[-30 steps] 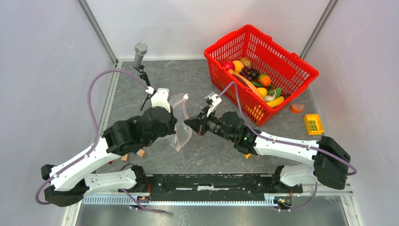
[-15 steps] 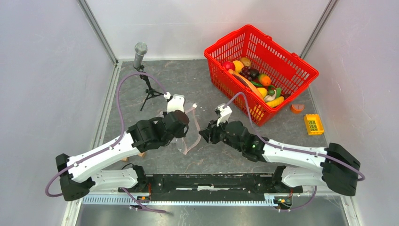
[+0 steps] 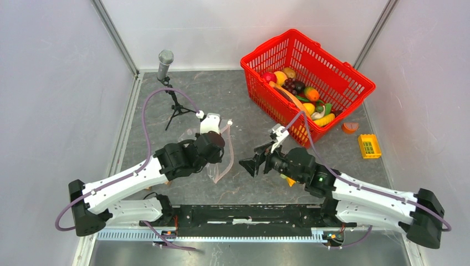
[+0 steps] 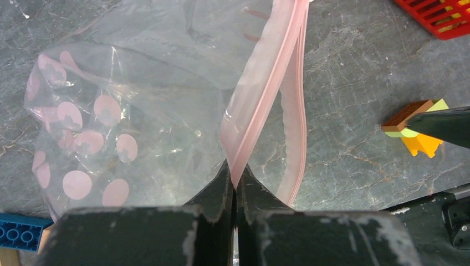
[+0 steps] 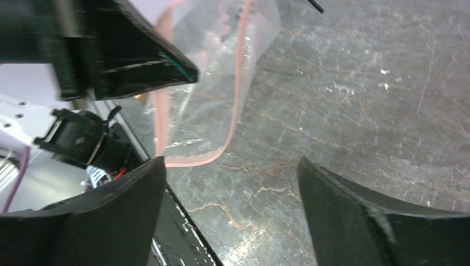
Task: Place the food in the zip-top bag and seal the zipper
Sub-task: Pick up the fake food from the bin.
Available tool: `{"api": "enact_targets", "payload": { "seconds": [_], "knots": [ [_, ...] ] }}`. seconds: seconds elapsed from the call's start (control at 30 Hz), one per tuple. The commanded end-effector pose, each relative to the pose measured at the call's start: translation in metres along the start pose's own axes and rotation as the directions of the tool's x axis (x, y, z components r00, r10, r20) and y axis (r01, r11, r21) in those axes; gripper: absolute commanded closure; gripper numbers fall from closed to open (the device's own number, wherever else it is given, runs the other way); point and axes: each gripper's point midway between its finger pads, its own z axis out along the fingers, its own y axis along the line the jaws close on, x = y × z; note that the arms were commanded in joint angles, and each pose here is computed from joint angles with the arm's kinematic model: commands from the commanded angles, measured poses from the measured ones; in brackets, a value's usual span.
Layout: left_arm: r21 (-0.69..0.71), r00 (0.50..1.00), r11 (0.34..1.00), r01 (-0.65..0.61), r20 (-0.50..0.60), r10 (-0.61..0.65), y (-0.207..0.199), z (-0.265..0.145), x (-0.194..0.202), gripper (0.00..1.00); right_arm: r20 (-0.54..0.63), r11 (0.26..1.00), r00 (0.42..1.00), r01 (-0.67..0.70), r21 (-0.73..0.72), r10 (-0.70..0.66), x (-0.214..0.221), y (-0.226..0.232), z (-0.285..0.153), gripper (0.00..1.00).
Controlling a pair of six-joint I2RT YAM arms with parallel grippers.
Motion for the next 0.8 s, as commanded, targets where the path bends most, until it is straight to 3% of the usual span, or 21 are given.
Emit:
{"api": "enact_targets", "payload": {
  "seconds": [0.0, 0.23, 0.47, 0.77],
  "knots": [
    [0.032, 0.998, 0.998, 0.045, 0.044, -0.046, -0.013, 0.002, -0.013, 0.98, 0.04, 0.995, 0.997, 0.065, -0.081, -0.062, -0.013, 0.011, -0.023, 0.04],
    [0.038, 0.988, 0.993, 0.11, 0.108, -0.114, -0.019, 0.012, -0.024, 0.98, 0.096, 0.973, 0.984, 0.129, 0.192, -0.149, -0.034, -0.041, -0.055, 0.03],
    [-0.023, 0.992, 0.995, 0.098, 0.084, -0.095, -0.027, 0.035, -0.022, 0.98, 0.266, 0.868, 0.917, 0.143, 0.475, -0.297, -0.112, -0.076, -0.102, 0.02],
    [0.023, 0.99, 0.992, 0.124, 0.065, -0.125, -0.029, 0.048, -0.025, 0.98, 0.088, 0.656, 0.851, 0.329, 0.68, -0.518, -0.214, -0.07, -0.109, 0.07]
  ]
}}
